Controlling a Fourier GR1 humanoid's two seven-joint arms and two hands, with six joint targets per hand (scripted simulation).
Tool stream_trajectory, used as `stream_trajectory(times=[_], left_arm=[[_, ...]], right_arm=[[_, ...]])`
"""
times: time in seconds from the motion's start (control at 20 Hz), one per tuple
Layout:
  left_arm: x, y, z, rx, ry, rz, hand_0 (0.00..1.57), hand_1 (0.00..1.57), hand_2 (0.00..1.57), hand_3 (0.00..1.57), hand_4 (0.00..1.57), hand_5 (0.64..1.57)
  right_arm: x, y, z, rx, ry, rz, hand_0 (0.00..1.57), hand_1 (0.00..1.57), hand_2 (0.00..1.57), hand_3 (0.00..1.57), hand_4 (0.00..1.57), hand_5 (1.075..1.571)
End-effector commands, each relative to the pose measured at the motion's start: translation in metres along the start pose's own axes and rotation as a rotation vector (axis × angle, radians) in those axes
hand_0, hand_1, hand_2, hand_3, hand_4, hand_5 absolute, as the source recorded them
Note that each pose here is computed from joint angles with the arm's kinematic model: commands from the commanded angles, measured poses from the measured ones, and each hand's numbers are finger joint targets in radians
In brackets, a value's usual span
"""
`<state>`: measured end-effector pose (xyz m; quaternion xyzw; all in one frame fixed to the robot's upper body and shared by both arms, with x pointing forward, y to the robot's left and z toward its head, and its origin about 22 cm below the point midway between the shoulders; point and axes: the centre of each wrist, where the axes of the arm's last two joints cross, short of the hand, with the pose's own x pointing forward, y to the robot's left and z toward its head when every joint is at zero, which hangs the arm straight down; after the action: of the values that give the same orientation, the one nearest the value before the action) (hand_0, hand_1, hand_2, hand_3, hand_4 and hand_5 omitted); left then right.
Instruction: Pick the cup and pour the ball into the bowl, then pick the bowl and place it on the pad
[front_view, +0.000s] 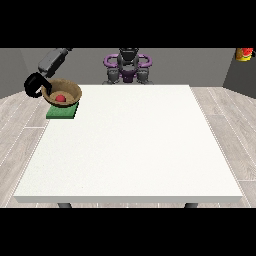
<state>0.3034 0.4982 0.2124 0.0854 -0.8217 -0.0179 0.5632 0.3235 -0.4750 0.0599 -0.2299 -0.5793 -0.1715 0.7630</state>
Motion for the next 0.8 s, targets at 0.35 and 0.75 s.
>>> stream_trajectory(times=[0.35,0.75], left_arm=[[-0.016,0.032,0.025,0.042,-0.003,-0.021,0.0,0.0,0.0,0.0,1.19,1.563],[0.011,0.032,0.007,0.038,-0.107,-0.013,0.0,0.0,0.0,0.0,1.19,1.567]], right_arm=[[-0.014,0.016,0.001,-0.043,-0.024,-0.052,1.46,1.46,1.41,0.83,0.0,1.532],[0.035,0.021,-0.011,-0.079,-0.119,-0.057,0.93,0.93,1.1,1.04,0.16,1.509]])
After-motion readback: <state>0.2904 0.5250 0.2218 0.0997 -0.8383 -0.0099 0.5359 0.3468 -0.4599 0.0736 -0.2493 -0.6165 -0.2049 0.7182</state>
